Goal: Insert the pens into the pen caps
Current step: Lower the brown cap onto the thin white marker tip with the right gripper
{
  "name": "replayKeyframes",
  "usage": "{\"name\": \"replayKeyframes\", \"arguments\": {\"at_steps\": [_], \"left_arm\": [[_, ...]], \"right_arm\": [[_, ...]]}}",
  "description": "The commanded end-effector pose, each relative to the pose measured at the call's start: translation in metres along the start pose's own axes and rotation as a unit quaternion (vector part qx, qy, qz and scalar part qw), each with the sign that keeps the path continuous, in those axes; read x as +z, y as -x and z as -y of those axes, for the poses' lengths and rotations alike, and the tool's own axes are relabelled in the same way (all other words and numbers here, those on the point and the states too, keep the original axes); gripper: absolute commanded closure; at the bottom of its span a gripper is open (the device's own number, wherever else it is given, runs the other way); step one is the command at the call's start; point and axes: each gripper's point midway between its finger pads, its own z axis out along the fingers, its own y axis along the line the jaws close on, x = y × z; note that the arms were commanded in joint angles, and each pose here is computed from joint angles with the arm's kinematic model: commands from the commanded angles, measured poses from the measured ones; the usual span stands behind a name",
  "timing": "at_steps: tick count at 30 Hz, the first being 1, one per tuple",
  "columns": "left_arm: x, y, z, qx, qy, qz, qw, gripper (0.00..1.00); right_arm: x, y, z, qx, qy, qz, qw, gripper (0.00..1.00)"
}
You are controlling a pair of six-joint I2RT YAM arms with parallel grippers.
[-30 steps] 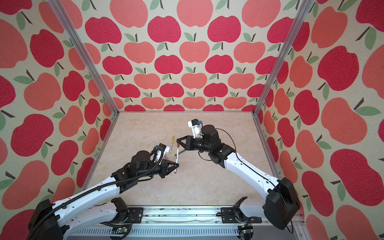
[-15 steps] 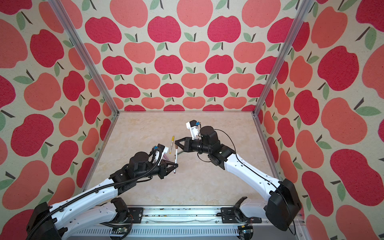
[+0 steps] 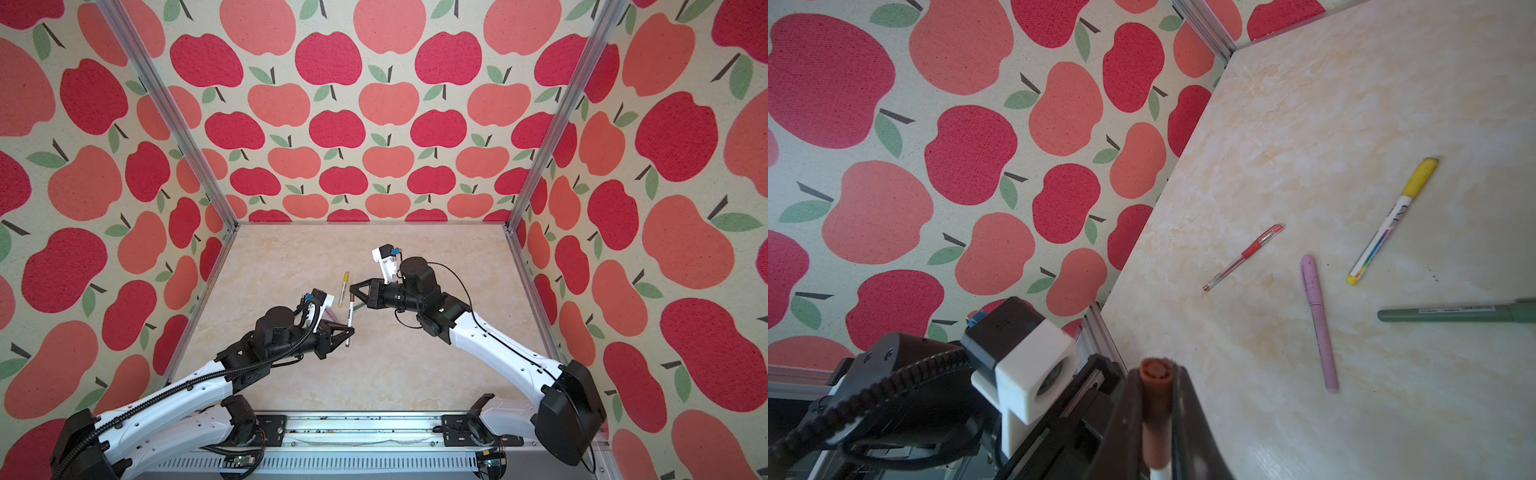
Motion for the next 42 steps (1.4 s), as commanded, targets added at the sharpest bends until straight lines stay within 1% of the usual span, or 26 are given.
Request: {"name": "replayKeyframes", "arguments": {"at_steps": [1,7,12,16,21,27,30,34,36,37,39,40,42], "left_arm": [[-0.009,0.026,-0.002,0.014,0.020,0.063,0.998,0.99],[-0.014,0.037,-0.001,0.025,0.022,0.090,0.995,0.99],[-0.021,0.045,0.002,0.059,0.032,0.089,0.994,0.99],[-0.029,0.051,0.006,0.094,0.037,0.085,0.991,0.99],[-0.034,0.057,0.008,0.134,0.046,0.068,0.988,0.99],[-0.039,0.071,0.011,0.154,0.051,0.086,0.983,1.00],[-0.039,0.074,0.013,0.174,0.051,0.084,0.980,1.00],[-0.043,0.079,0.017,0.200,0.049,0.095,0.974,1.00],[-0.044,0.077,0.019,0.212,0.043,0.094,0.972,1.00],[-0.043,0.074,0.018,0.216,0.040,0.090,0.971,1.00],[-0.040,0.067,0.017,0.223,0.035,0.081,0.971,1.00],[-0.039,0.063,0.015,0.223,0.034,0.075,0.971,1.00],[-0.036,0.055,0.012,0.223,0.032,0.066,0.972,1.00]], "right_arm": [[-0.003,-0.013,-0.005,-0.011,0.011,-0.014,1.000,1.00],[0.002,-0.026,-0.008,-0.013,0.031,-0.028,0.999,1.00],[0.002,-0.036,-0.006,-0.026,0.031,-0.050,0.998,1.00],[0.003,-0.044,-0.008,-0.045,0.033,-0.082,0.995,1.00],[0.005,-0.050,-0.007,-0.047,0.035,-0.100,0.993,1.00],[0.009,-0.060,-0.008,-0.042,0.042,-0.120,0.991,1.00],[0.010,-0.065,-0.009,-0.042,0.043,-0.129,0.990,1.00],[0.010,-0.067,-0.011,-0.043,0.042,-0.132,0.989,1.00],[0.008,-0.062,-0.013,-0.047,0.037,-0.123,0.991,0.94],[0.007,-0.057,-0.015,-0.051,0.033,-0.114,0.992,0.87],[0.002,-0.045,-0.021,-0.061,0.031,-0.096,0.993,0.80],[0.000,-0.038,-0.023,-0.064,0.027,-0.087,0.994,0.75],[-0.004,-0.027,-0.029,-0.071,0.026,-0.072,0.995,0.69]]}}
